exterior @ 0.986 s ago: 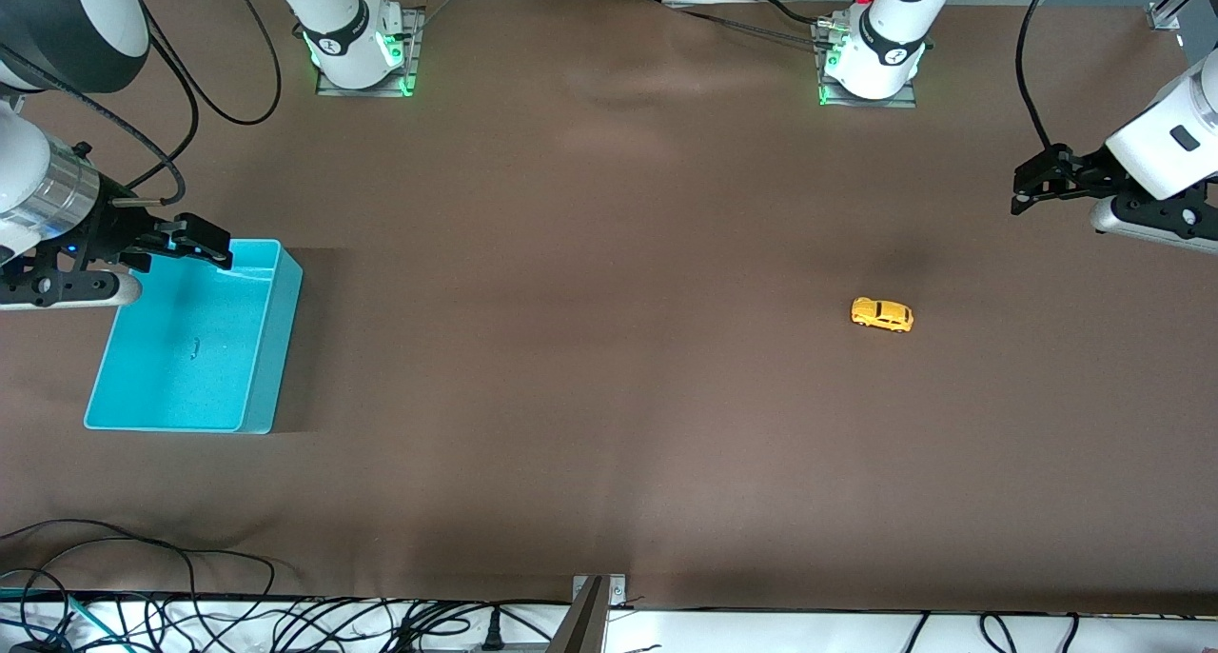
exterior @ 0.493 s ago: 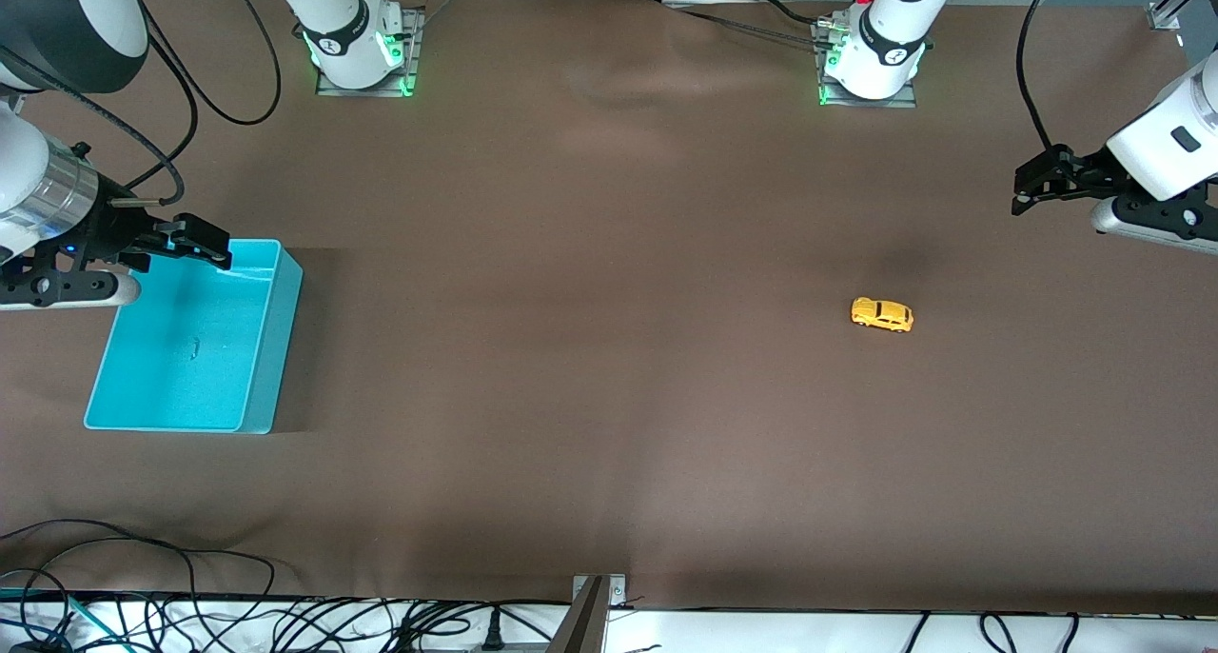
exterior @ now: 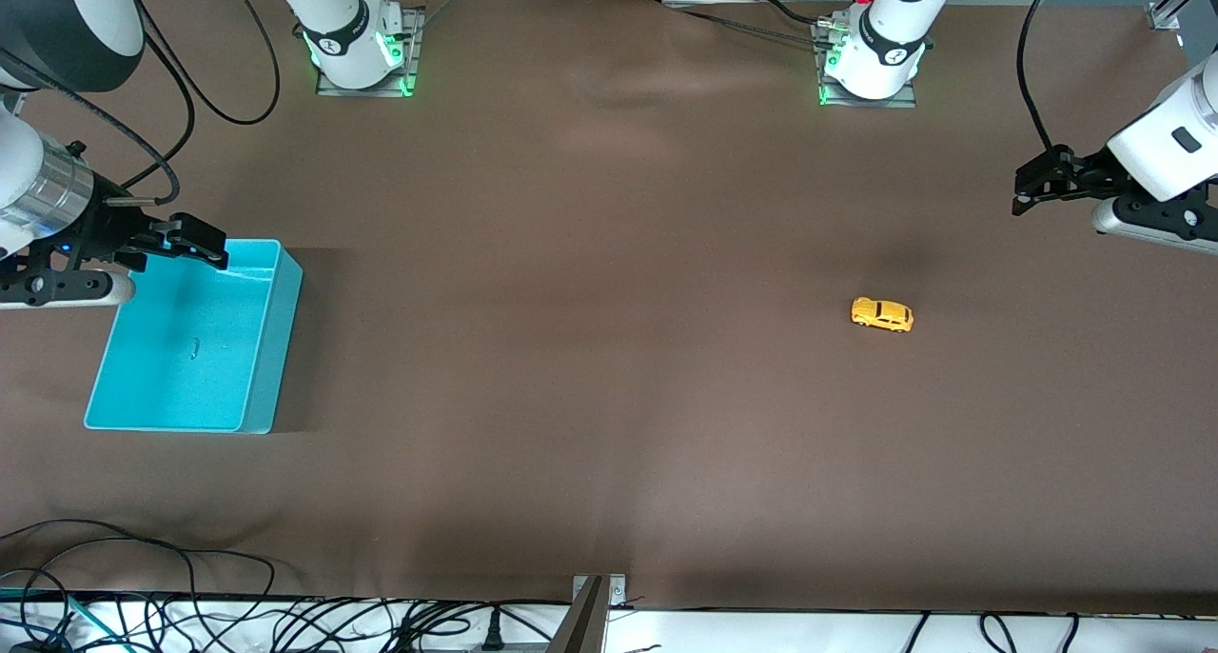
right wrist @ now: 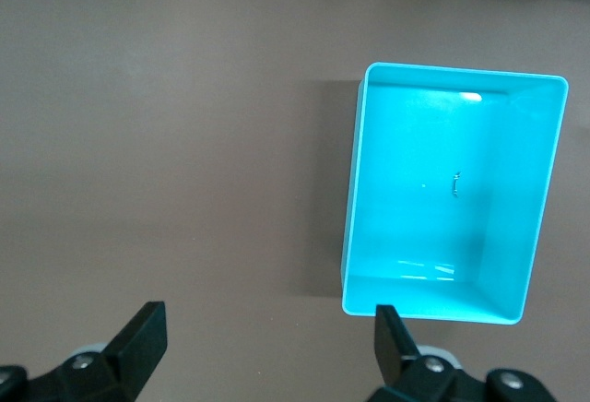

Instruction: Wind up and store yellow beetle car

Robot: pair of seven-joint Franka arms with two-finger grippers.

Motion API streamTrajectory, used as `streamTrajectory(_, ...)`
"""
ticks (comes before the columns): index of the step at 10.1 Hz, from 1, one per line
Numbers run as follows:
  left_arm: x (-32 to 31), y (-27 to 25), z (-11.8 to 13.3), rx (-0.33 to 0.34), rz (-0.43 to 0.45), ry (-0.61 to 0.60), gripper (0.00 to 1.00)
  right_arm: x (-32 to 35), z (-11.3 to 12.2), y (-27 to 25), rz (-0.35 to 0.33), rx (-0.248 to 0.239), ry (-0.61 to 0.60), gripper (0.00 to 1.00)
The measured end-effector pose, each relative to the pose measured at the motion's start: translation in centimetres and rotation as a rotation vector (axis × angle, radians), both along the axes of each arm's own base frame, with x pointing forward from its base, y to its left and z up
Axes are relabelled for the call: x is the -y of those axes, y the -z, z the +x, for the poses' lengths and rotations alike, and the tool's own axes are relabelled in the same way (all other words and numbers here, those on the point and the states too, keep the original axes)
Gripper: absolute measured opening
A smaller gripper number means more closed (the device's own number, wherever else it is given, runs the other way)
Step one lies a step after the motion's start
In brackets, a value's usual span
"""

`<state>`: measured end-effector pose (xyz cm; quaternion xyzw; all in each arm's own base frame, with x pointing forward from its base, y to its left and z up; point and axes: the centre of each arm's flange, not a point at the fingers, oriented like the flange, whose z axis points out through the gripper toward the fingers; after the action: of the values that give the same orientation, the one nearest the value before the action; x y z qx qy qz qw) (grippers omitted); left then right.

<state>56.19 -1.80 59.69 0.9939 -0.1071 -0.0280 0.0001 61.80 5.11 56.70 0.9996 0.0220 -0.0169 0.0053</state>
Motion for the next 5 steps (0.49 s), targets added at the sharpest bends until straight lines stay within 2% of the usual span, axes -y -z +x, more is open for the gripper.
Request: streamTrajectory(5,0.17,0.0,-0.01,0.0,0.0,0.003,1.0,-0.02,0.02,0.05,0.0,-0.001,0.0,1.0)
